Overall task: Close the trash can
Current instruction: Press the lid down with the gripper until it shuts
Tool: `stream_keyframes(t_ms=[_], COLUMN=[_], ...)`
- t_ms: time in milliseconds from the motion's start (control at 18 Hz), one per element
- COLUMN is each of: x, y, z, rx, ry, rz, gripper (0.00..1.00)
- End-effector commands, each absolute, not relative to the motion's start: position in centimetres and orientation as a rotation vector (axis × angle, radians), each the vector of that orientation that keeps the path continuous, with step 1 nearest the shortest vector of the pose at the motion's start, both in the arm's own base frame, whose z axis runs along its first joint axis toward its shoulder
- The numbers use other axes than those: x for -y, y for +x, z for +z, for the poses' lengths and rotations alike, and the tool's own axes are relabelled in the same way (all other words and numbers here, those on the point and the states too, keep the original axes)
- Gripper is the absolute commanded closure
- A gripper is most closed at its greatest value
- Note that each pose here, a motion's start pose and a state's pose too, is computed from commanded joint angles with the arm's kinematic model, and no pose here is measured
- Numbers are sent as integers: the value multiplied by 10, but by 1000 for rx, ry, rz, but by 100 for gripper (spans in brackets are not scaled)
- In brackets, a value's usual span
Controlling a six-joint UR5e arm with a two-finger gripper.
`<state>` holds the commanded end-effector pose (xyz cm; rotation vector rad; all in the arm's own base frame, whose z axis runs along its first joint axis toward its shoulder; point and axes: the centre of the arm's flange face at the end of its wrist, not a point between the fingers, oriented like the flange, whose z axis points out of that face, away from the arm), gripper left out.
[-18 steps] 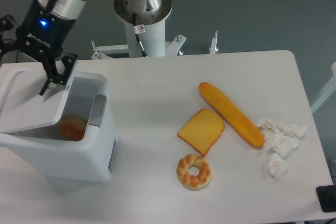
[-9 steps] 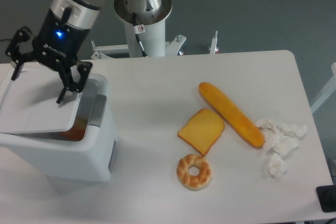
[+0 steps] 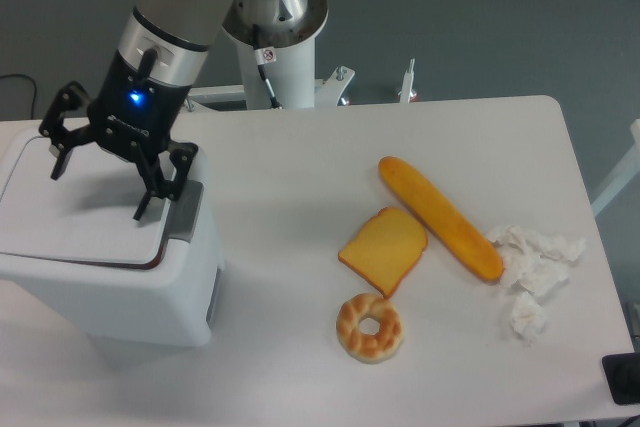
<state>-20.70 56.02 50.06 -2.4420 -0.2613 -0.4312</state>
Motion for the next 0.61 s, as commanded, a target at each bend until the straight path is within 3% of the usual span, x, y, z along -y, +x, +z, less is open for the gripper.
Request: stream_keyframes(t_ms=[611], x=[-558], y=[-209], z=[491], rx=[277], ry=[-2452], rz=[-447], gripper=[0])
